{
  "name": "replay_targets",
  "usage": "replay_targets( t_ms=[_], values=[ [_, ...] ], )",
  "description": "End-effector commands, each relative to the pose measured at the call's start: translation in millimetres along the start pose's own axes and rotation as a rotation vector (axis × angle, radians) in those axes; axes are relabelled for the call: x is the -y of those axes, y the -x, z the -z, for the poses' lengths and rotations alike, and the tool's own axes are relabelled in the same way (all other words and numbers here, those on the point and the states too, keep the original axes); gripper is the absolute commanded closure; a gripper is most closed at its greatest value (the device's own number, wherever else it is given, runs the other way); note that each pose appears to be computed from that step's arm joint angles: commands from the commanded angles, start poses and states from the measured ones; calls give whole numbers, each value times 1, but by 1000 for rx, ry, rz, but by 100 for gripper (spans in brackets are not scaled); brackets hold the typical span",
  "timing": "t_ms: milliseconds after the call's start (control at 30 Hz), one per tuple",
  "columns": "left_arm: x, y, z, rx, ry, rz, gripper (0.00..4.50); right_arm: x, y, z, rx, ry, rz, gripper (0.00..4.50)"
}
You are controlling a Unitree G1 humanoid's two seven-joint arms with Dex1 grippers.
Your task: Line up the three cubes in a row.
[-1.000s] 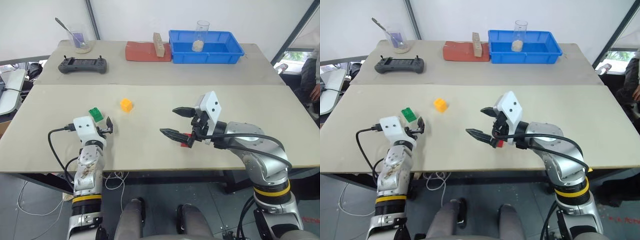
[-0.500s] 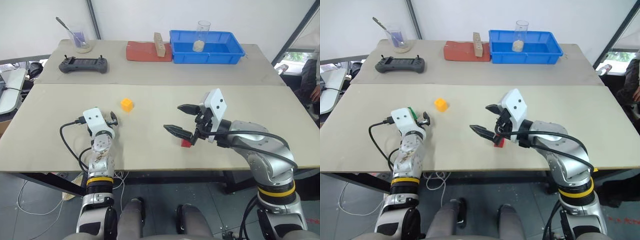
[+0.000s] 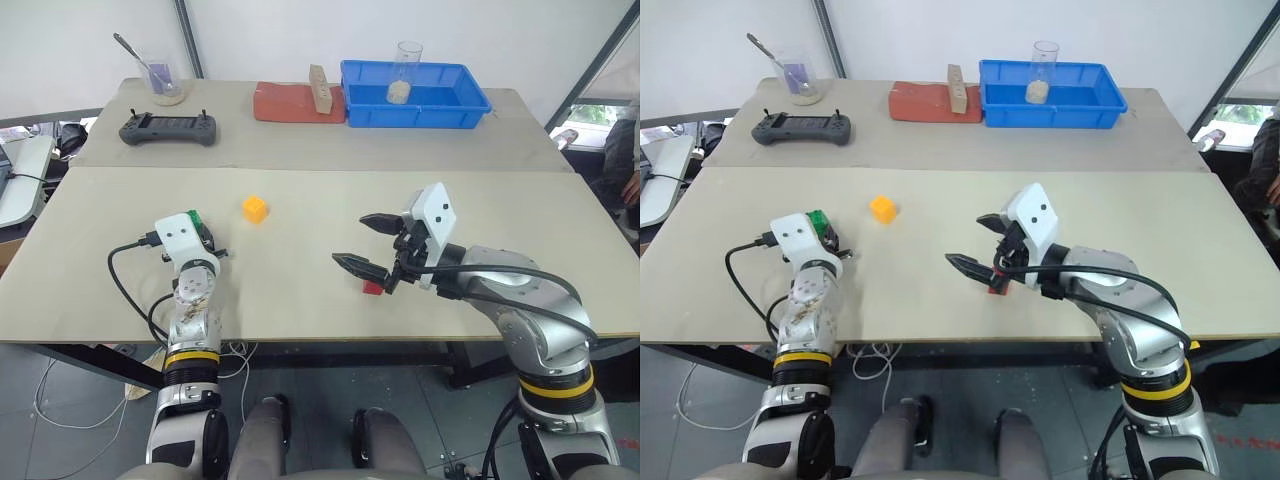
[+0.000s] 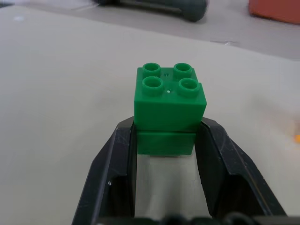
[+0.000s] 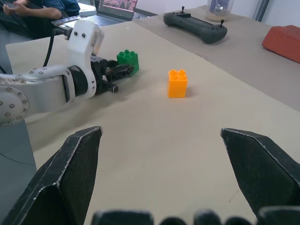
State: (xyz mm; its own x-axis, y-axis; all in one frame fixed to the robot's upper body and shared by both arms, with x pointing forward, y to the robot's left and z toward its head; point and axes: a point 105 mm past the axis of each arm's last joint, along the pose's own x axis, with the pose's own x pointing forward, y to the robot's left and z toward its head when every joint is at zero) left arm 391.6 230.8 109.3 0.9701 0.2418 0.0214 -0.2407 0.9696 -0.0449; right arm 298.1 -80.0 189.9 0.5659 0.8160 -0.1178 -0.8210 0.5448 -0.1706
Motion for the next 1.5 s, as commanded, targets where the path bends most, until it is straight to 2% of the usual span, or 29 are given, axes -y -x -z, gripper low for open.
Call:
replay_targets(
  t_ms=[33, 100, 133, 267, 433, 633, 867, 1233, 1500],
  values=[
    [41, 17, -45, 152, -83, 402, 325, 9, 20, -18, 50, 62, 29, 0],
    [61, 39, -52, 163, -121, 685, 325, 10, 31, -20, 33, 79, 14, 0],
    [65, 46, -53, 160, -129, 765, 325, 10, 34, -20, 27, 84, 8, 0],
    [87, 95, -47, 55, -198, 1276, 325, 5, 51, -18, -26, 93, -50, 0],
    [90, 105, -10, -89, -367, 1596, 325, -1, 64, -4, -99, 82, -73, 0],
    [110, 83, 9, -83, -449, 1693, 325, -3, 67, -3, -94, 65, -41, 0],
    [134, 84, 23, -62, -448, 1747, 325, -7, 68, -2, -88, 56, -18, 0],
    [160, 84, 30, -51, -398, 1723, 325, -8, 66, 3, -91, 49, 0, 0],
    [163, 81, 30, -58, -397, 1709, 325, -12, 62, -4, -78, 61, -35, 0]
  ],
)
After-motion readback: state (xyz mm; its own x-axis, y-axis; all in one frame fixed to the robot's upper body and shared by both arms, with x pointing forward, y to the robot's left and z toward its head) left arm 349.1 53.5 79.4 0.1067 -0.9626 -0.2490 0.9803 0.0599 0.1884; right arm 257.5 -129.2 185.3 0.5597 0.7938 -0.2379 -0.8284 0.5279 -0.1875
